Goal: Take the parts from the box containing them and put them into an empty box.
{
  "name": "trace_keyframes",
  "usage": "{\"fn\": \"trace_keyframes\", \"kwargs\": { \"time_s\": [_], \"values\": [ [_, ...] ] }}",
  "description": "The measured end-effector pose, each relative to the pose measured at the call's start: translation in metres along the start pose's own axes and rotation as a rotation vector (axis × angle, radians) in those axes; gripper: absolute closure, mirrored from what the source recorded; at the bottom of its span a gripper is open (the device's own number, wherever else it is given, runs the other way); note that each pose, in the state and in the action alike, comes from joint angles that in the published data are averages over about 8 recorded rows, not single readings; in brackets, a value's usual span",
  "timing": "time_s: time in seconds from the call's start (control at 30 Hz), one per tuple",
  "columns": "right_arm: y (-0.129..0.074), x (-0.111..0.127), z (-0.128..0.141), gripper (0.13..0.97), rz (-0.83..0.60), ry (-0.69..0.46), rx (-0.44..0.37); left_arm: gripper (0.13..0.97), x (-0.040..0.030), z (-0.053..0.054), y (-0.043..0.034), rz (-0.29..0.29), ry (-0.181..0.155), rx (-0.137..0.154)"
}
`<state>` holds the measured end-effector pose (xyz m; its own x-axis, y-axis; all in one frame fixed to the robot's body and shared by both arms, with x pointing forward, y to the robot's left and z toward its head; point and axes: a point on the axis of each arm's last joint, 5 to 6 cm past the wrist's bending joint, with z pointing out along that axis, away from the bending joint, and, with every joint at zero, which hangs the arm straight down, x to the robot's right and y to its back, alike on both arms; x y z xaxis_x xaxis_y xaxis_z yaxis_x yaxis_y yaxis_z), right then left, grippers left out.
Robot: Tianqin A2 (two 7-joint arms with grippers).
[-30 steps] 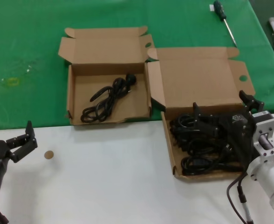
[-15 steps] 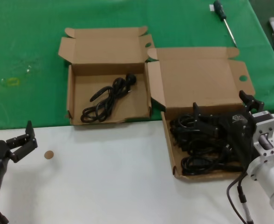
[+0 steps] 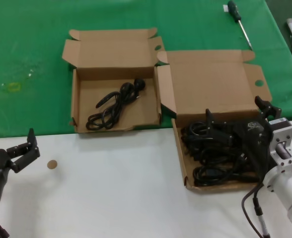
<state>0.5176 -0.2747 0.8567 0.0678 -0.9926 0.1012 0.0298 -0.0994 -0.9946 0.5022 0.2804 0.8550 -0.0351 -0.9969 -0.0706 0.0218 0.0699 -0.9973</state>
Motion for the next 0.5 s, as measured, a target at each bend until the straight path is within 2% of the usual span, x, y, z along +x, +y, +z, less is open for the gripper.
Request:
{"fn": "trace_keyframes", "kwargs": {
  "time_s": [0.5],
  "values": [
    [0.0, 0.0, 0.0, 0.13, 0.0, 0.0, 0.0, 0.132, 0.0, 0.0, 0.0, 0.0, 0.0, 0.0]
  ]
}}
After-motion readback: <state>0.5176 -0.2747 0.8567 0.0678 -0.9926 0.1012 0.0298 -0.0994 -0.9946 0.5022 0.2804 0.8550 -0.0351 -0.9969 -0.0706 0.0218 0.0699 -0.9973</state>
